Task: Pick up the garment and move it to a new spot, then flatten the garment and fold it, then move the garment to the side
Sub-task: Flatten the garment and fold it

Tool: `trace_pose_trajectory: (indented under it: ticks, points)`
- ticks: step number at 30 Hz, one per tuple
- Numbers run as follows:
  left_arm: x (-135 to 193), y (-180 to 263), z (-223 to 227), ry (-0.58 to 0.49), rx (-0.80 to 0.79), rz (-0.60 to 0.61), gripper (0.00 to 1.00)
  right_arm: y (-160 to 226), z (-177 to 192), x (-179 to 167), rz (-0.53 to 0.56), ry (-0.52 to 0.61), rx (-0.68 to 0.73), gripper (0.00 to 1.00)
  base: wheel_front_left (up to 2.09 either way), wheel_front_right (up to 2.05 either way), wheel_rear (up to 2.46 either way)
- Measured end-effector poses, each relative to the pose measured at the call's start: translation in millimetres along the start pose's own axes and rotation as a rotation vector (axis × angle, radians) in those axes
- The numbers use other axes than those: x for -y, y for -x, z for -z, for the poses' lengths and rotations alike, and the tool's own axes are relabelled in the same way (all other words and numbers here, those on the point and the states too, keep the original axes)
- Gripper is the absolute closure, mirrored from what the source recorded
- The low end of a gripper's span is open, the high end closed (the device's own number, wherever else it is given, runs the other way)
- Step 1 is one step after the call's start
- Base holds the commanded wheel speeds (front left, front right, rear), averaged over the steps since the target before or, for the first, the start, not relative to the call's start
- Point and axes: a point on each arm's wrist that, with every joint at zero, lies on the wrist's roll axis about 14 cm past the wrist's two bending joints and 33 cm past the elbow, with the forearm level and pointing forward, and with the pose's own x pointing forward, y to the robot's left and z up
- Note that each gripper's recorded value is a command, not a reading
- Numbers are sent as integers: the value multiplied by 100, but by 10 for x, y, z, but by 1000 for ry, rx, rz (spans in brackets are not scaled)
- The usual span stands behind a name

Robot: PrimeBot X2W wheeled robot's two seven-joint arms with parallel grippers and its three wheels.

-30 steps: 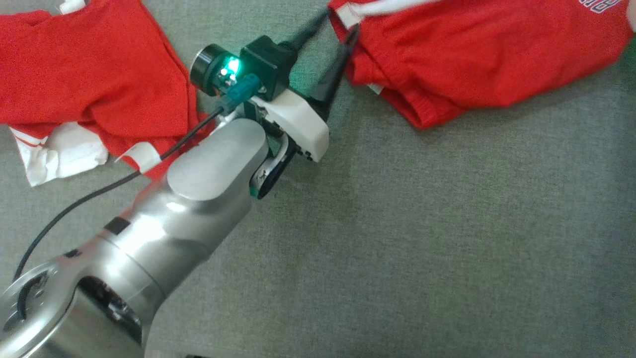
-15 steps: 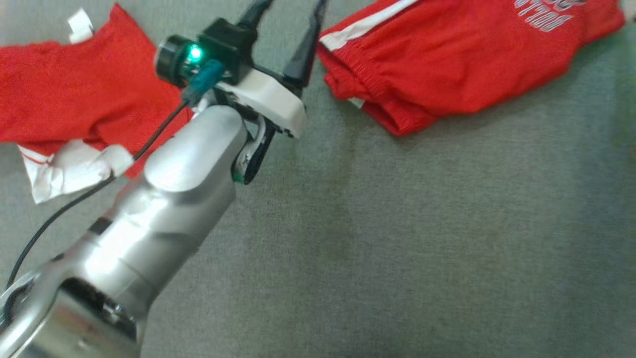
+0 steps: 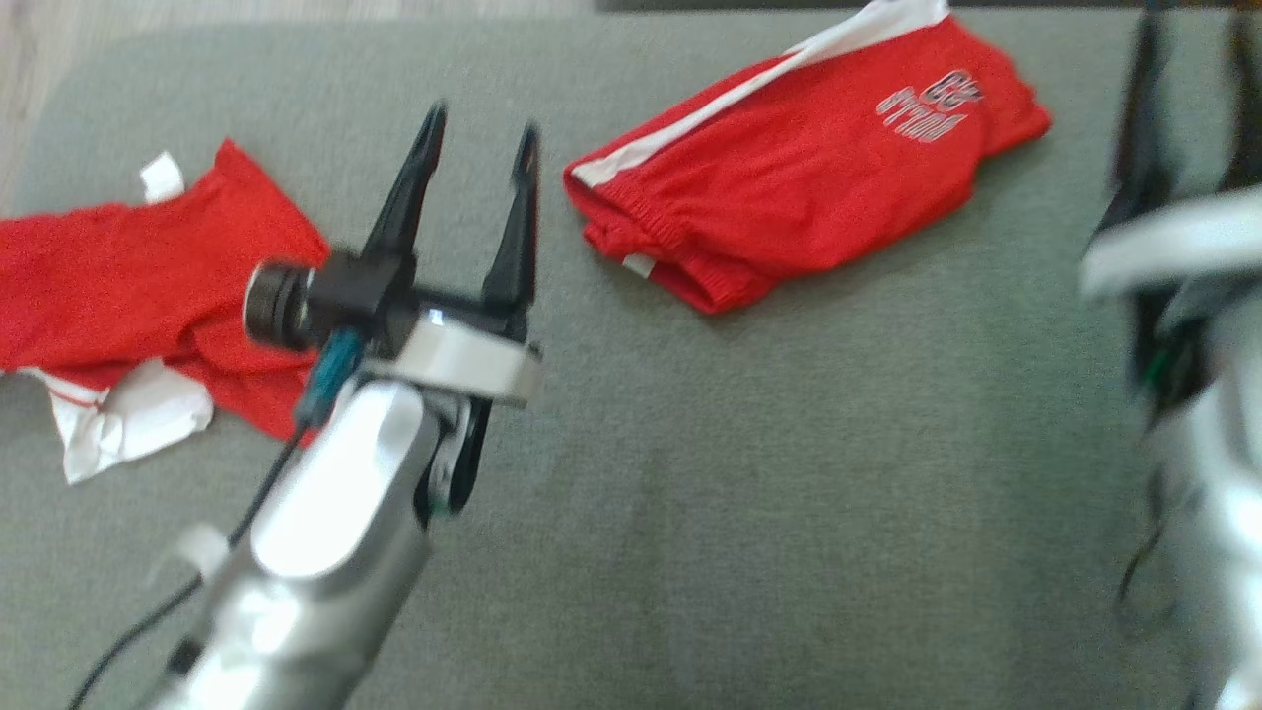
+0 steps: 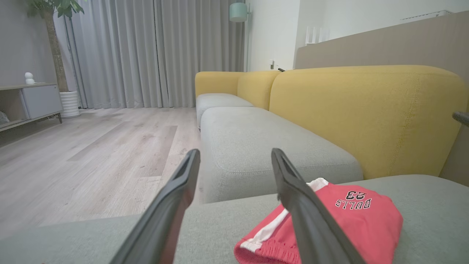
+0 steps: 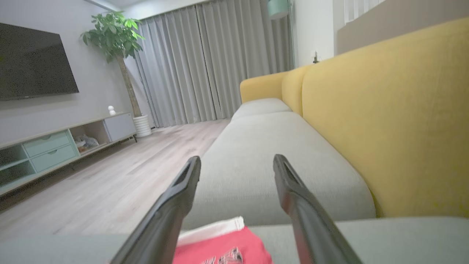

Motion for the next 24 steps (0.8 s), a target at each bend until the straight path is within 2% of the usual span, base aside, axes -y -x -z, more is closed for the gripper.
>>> trace_pose_trajectory:
  ticks: [6, 12, 17, 24]
  points:
    - [-23, 370, 177, 4, -43, -45, 0, 756, 341, -154, 42, -40, -82, 0, 0, 0, 0]
    - [26, 653, 329, 41, -78, -73, 0, 1094, 330, -160, 69, -46, -82, 0, 0, 0, 0]
    - [48, 699, 359, 52, -79, -74, 0, 1189, 433, -191, 69, -49, -112, 0, 0, 0, 0]
    - [33, 610, 431, 66, -82, -67, 0, 992, 552, -189, 55, -17, -159, 0, 0, 0, 0]
